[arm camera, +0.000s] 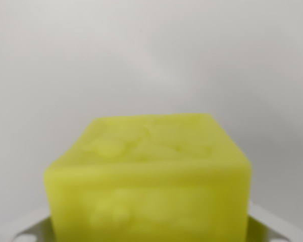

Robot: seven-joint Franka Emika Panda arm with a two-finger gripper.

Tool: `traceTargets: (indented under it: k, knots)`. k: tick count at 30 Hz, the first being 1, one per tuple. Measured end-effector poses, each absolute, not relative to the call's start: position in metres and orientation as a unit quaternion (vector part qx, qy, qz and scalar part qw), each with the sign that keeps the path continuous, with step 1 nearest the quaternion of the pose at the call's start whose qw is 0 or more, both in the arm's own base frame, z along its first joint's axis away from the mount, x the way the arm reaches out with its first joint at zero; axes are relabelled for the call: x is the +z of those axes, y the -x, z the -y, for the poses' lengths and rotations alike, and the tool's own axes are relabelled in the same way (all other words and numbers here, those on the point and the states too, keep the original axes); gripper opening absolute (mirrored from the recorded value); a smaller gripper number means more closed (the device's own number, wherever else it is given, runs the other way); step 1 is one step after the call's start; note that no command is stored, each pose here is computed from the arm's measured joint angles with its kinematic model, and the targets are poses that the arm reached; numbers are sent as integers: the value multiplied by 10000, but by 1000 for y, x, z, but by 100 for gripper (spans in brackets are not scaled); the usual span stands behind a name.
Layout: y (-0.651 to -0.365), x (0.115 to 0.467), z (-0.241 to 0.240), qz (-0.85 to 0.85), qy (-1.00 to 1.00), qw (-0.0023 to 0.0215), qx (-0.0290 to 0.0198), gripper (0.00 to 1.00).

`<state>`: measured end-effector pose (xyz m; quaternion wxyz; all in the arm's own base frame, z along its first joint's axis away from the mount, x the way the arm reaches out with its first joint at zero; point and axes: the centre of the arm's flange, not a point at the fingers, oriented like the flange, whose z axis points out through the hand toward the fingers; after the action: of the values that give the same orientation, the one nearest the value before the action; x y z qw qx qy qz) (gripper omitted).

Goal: Pick yellow cube

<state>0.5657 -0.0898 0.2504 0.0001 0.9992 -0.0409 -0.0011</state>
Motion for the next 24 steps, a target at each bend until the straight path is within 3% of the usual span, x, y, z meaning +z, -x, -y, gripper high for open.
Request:
traceTargets:
  k: [24]
  knots:
    - [-566,310,90,410,-9992,1,-12,0]
